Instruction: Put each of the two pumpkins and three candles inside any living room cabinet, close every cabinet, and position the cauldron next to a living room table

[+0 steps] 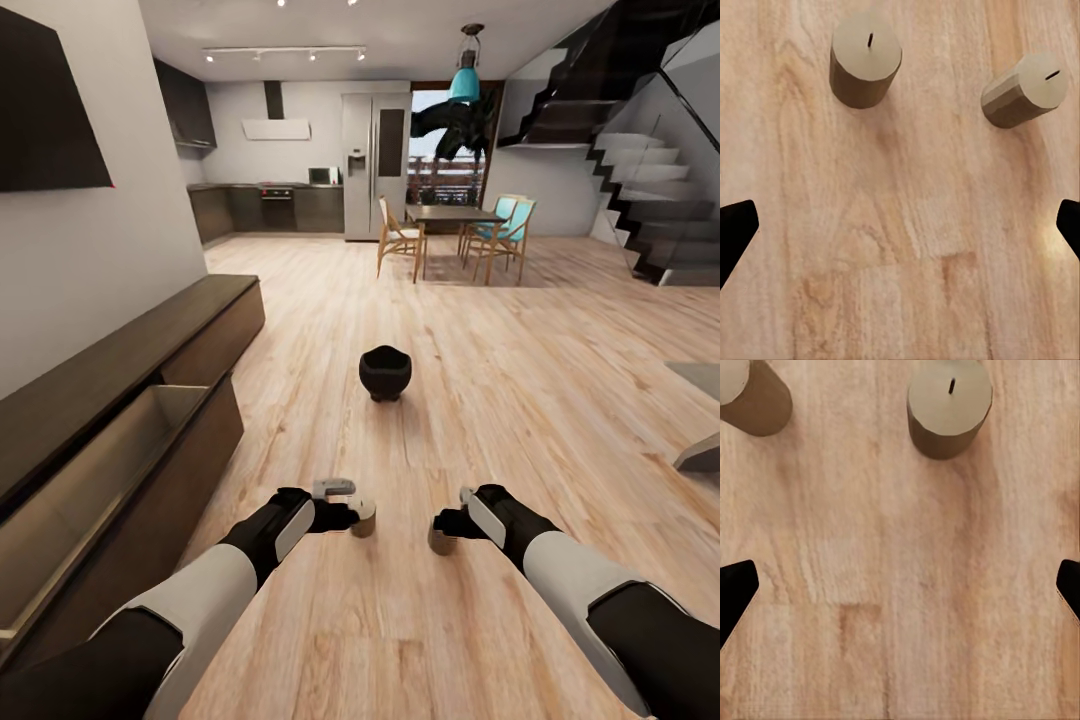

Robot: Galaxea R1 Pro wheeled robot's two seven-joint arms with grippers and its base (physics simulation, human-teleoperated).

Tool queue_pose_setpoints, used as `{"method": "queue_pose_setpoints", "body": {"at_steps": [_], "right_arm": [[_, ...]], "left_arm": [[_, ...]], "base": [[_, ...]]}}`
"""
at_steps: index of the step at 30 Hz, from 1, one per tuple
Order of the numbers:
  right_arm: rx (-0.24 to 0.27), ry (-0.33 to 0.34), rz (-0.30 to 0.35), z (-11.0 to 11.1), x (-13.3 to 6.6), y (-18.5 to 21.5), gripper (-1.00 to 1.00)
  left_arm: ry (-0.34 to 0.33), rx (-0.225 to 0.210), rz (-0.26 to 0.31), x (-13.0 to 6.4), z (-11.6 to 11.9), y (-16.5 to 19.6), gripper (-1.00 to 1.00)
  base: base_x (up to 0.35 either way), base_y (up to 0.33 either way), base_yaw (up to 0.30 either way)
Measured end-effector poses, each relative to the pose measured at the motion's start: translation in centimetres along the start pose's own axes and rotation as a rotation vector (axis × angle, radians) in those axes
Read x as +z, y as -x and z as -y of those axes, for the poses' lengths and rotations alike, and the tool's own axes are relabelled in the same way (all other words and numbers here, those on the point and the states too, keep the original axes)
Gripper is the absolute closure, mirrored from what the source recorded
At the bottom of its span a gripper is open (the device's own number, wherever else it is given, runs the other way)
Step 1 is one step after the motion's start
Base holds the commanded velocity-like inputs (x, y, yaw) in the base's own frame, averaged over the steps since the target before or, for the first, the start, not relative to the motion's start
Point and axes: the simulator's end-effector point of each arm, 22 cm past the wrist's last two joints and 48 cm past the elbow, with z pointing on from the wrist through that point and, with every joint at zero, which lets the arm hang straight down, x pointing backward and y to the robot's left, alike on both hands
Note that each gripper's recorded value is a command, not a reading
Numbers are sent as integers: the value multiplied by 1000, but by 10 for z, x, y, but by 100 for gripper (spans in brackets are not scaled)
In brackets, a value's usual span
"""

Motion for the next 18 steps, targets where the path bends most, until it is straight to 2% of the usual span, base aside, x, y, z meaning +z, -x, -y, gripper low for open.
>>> {"method": "queue_pose_setpoints", "body": {"at_steps": [4, 13, 18], "right_arm": [[0, 0, -1, 0, 1, 0, -100], [0, 0, -1, 0, 1, 0, -100], [-1, 0, -1, 0, 1, 0, -100]], "left_arm": [[0, 0, 0, 1, 0, 0, -100], [1, 0, 0, 1, 0, 0, -100], [1, -2, -2, 1, -1, -1, -100]], "base": [[122, -6, 0], [14, -1, 1], [3, 0, 135]]}}
